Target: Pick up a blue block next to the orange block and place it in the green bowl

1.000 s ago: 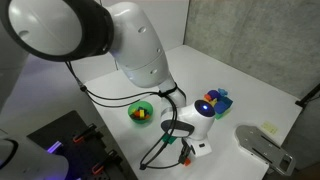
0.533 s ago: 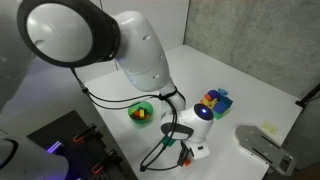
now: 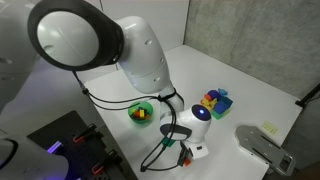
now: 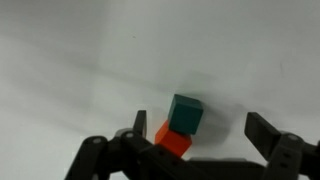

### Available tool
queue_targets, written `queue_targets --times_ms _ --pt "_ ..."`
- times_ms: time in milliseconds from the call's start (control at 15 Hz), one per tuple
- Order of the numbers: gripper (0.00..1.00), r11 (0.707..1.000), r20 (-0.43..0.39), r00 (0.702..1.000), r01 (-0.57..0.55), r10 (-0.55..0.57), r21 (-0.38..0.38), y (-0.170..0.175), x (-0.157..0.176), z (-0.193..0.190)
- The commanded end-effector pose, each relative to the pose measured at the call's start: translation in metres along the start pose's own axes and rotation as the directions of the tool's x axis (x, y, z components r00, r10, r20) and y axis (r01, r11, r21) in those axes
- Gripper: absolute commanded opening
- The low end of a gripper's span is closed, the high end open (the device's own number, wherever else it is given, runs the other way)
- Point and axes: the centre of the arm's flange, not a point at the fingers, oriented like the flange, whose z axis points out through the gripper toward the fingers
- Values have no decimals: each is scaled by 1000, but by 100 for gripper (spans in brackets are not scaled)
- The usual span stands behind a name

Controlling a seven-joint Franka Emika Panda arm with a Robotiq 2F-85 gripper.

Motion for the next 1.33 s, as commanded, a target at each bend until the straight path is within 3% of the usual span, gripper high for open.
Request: queue_targets --times_ms 0,200,333,467,533,733,1067,1133,1267 --pt "100 999 -5 1000 -17 17 32 -6 2 4" --pt "100 999 -7 1000 -13 13 38 -7 1 5" --pt "93 999 -9 1000 -12 12 39 -7 1 7" --pt "77 999 -12 1000 -11 11 36 -7 2 9" --pt "57 999 -11 1000 -11 12 36 -6 2 10" --pt "45 999 -9 1000 -9 9 39 -6 2 10" --pt "5 998 7 1000 13 -13 55 -6 -6 -12" --pt "9 998 8 1000 21 -22 59 -8 -9 -18" --pt "9 996 5 999 44 -45 72 -16 -17 -35"
